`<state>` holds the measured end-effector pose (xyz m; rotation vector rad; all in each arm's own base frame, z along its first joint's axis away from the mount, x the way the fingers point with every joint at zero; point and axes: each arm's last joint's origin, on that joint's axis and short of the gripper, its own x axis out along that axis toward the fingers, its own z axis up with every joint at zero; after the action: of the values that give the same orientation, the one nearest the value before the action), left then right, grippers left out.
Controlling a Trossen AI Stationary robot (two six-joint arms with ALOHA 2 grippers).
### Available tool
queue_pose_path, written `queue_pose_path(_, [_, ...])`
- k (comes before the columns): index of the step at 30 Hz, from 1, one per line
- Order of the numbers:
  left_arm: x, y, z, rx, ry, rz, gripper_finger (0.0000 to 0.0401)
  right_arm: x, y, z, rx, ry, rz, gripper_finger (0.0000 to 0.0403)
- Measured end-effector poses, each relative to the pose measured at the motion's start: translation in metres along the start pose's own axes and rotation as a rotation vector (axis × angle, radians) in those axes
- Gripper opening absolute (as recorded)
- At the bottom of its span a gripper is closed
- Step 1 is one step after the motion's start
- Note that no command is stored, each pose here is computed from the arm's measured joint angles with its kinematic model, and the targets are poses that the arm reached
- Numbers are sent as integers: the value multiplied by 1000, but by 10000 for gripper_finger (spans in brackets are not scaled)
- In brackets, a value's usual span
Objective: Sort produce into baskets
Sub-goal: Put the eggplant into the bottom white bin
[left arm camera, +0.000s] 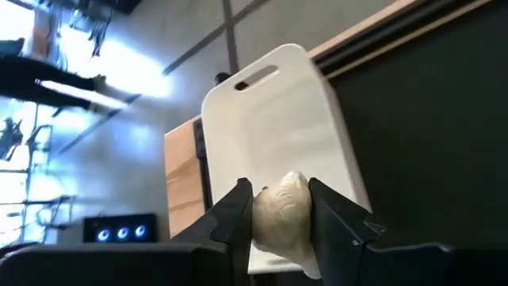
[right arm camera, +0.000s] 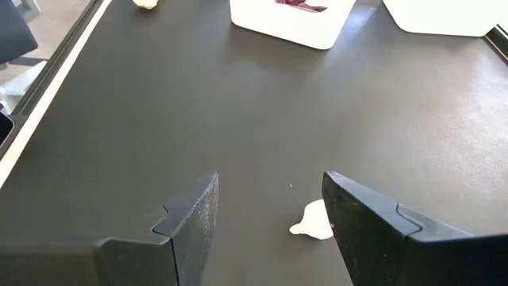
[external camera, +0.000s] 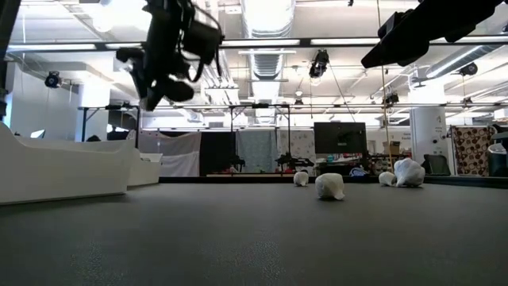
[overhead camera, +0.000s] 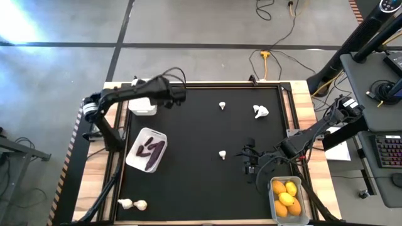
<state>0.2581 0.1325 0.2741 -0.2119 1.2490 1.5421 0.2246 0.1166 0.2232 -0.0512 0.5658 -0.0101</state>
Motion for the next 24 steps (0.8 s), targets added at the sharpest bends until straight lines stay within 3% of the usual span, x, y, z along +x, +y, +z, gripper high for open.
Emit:
queue_pose_path(6, [48, 8, 24, 16, 162, -1, 89, 0, -1, -3, -13, 25, -7, 219])
queue_pose_path(13, [86, 11, 34, 11, 286, 13, 89, 0, -1, -5, -17, 48, -13, 219])
queue_pose_path(20, [129, -4, 30, -10, 399, -59, 89, 0, -1, -5, -11, 50, -14, 219])
queue_pose_path(24, [145, -14, 23, 34, 409, 8, 93, 0, -2, -6, -16, 59, -17, 219])
